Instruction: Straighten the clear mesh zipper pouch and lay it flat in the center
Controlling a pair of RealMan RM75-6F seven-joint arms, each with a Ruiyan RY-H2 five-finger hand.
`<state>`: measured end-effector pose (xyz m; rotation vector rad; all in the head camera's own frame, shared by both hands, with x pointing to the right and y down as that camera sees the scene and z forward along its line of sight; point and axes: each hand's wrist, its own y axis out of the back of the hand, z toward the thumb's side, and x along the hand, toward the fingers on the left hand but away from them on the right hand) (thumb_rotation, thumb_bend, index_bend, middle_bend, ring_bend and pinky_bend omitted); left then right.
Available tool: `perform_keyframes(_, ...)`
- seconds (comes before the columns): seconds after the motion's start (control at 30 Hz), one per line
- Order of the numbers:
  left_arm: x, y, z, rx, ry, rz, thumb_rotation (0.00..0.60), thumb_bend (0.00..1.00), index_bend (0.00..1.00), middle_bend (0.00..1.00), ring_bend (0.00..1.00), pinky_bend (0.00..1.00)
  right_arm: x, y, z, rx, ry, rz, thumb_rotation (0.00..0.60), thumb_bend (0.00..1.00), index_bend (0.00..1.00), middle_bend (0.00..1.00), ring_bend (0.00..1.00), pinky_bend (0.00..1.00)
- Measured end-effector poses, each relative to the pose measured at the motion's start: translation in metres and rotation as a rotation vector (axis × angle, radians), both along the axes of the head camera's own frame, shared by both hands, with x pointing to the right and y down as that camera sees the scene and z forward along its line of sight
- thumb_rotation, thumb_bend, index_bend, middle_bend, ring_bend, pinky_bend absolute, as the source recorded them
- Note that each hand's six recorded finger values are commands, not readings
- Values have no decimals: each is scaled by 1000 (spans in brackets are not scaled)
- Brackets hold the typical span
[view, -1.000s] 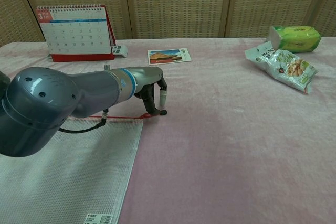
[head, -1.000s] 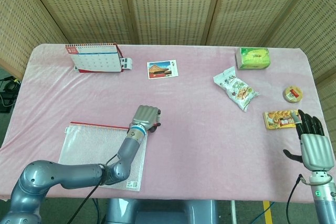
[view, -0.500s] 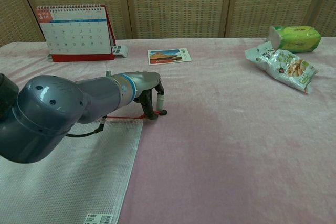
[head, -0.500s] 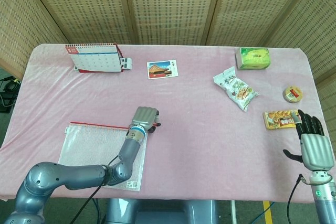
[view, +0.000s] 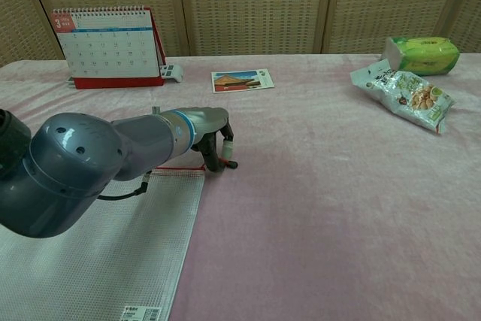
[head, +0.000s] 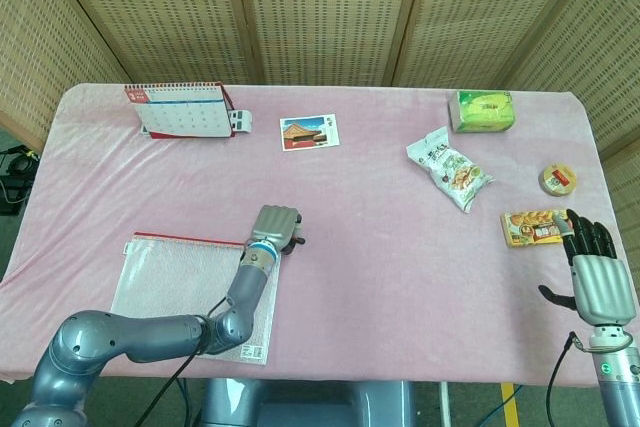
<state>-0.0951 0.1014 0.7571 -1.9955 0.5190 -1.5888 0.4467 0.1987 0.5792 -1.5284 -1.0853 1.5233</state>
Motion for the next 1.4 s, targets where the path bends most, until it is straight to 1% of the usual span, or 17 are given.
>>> perform_keyframes(0.1,0,0,-1,1,4,-4,600,541,673,999,922,1000,0,0,0,-1,-1,-1,600,0,14,0,0,0)
perform_keyframes(0.27,0,-3,-6,7,19,-11,600,646,754,999,921,1000,0,0,-1,0,-2,-1,600,0,14,0,0,0)
perform_keyframes(0.37,1,-5,-12,13,39,-14,600,661,812,999,922,1000,-1,1,0,-3,-3,-3,600,0,14,0,0,0)
perform_keyframes(0.47,1,-8,-22,20,76,-24,600,676,851,999,922,1000,-2,2,2,-16,-20,1,600,0,14,0,0,0)
perform_keyframes(0.6,-1,-14,-42,36,147,-45,600,685,853,999,922,1000,-4,3,8,-55,-58,8,600,0,25,2,0,0)
perform_keyframes(0.63,-1,-15,-47,40,164,-51,600,690,853,999,922,1000,-4,3,10,-68,-68,8,600,0,41,41,11,0)
perform_keyframes(0.7,-1,-18,-60,53,207,-58,600,693,854,999,922,1000,-7,1,13,-85,-88,8,600,0,80,210,148,0)
perform_keyframes(0.73,-1,-19,-66,60,226,-60,600,693,854,999,922,1000,-9,-1,15,-97,-110,7,600,0,101,355,296,4)
perform_keyframes(0.77,-1,-21,-72,67,246,-60,600,693,854,999,922,1000,-12,-3,17,-111,-135,6,600,0,118,483,449,49)
perform_keyframes(0.8,0,-22,-80,80,271,-60,600,693,854,999,922,1000,-13,-5,18,-118,-150,5,600,0,128,553,532,114)
perform_keyframes(0.87,0,-25,-93,107,305,-56,600,693,854,999,922,1000,-21,-13,23,-148,-204,-1,600,0,164,702,697,468)
perform_keyframes(0.93,0,-28,-107,140,339,-52,600,693,854,999,922,1000,-30,-22,28,-180,-264,-2,600,0,196,783,781,738)
perform_keyframes(0.97,0,-28,-112,150,351,-54,600,693,854,999,922,1000,-34,-25,31,-196,-291,0,600,0,215,820,820,843)
perform_keyframes(1.03,-2,-30,-123,166,376,-62,600,693,854,999,922,1000,-44,-34,37,-239,-355,7,600,0,250,871,875,959)
perform_keyframes(1.1,-3,-31,-133,183,400,-67,600,694,853,999,922,1000,-54,-41,42,-281,-410,16,600,0,284,907,913,998)
perform_keyframes(1.2,-4,-34,-144,207,434,-75,600,693,854,999,922,1000,-75,-52,51,-367,-503,36,600,0,310,931,940,1000)
perform_keyframes(1.4,-3,-36,-150,216,474,-94,600,694,854,999,923,1000,-140,-75,62,-527,-716,71,600,0,312,946,965,1000)
